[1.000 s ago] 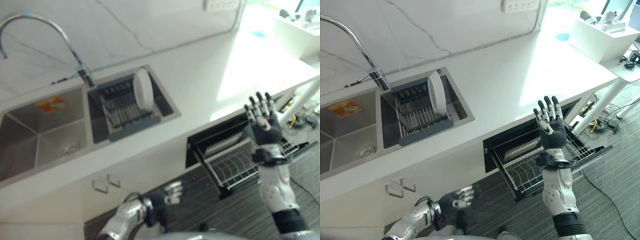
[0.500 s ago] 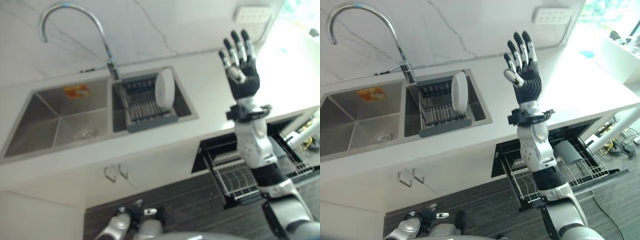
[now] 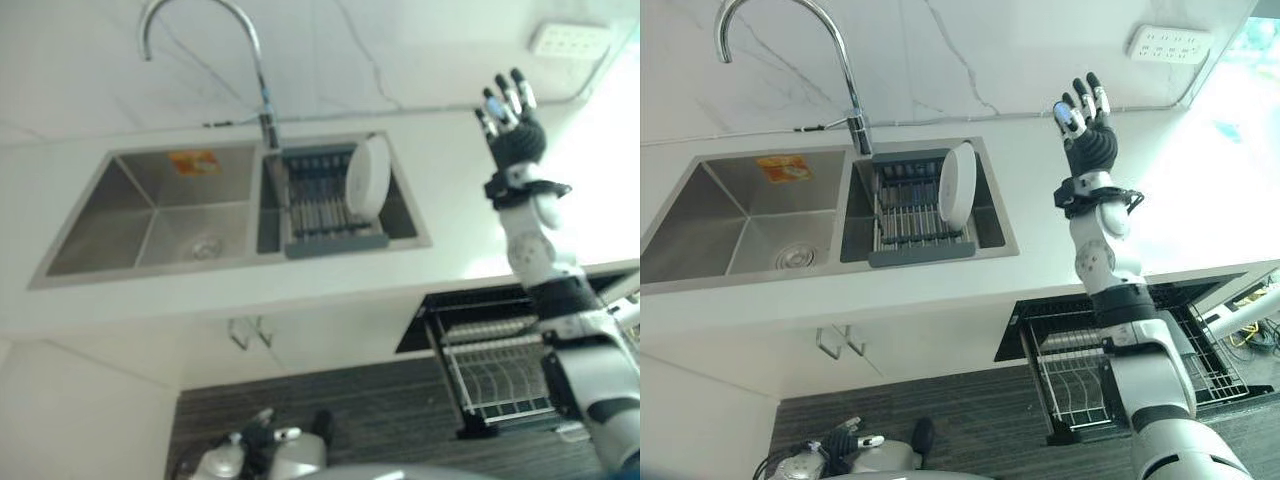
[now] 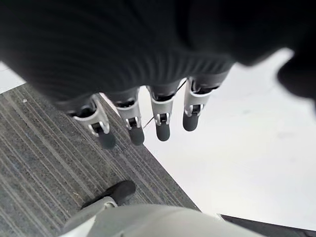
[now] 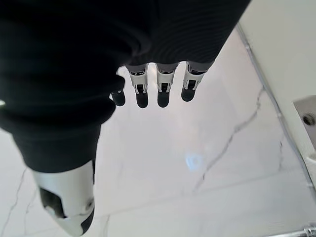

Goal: Place the dishes in the dishwasher.

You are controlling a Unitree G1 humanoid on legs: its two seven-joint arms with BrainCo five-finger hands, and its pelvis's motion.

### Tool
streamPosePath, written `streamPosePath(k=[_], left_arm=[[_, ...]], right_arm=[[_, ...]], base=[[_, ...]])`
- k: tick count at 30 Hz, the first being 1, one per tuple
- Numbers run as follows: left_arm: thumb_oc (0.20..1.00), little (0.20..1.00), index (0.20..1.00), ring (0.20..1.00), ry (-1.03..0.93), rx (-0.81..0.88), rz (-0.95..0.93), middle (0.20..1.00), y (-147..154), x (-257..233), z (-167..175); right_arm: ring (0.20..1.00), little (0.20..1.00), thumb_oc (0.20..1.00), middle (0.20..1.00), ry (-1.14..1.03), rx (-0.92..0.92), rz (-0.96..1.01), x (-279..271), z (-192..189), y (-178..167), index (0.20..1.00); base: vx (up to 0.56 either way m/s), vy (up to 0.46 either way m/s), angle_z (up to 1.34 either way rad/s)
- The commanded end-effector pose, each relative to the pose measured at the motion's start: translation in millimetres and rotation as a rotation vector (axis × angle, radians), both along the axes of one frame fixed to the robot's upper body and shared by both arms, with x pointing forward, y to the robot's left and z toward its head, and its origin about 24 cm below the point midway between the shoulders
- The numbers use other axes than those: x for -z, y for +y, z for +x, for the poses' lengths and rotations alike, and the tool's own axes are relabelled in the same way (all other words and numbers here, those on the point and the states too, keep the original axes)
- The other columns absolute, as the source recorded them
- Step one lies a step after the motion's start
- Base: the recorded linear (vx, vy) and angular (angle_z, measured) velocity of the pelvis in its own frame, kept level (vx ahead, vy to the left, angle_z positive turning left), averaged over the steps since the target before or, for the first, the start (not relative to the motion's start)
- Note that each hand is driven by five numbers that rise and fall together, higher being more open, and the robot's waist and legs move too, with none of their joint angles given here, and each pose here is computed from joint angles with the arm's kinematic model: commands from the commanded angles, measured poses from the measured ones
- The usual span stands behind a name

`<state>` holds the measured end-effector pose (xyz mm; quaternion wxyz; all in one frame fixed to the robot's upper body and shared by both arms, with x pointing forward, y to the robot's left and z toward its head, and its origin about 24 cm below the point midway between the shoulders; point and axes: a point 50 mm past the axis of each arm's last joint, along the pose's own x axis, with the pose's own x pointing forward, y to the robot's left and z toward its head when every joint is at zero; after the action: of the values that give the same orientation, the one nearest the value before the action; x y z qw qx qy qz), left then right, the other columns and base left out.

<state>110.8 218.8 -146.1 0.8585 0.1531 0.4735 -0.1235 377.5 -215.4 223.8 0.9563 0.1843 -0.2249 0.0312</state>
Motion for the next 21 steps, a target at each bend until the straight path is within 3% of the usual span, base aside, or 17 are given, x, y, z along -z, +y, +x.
streamPosePath(k=[1, 9, 21], left_arm=[[1.0, 1.0, 1.0, 1.0, -0.017, 0.144, 0.025, 1.0, -3.0, -1.9, 1.7], [1.0, 1.0, 1.0, 1.0, -0.052, 0.232, 0.063, 1.0, 2.2, -7.4, 2.0], [1.0, 1.0, 1.0, 1.0, -0.07, 0.255, 0.094, 1.0, 0.1, -6.5, -0.1]], right_arm=[[1.0, 1.0, 1.0, 1.0, -0.089, 0.022, -0.04, -35.8, -0.3, -14.9, 1.0], [1.0, 1.0, 1.0, 1.0, -0.012, 0.055, -0.071, -29.9, 9.0, -28.4, 1.0], [1.0, 1.0, 1.0, 1.0, 0.143, 0.024, -0.067, 22.6, 18.0, -3.9, 1.0]], base=[[0.14, -0.006, 0.04], [0.1, -0.004, 0.08], [0.03, 0.007, 0.11]])
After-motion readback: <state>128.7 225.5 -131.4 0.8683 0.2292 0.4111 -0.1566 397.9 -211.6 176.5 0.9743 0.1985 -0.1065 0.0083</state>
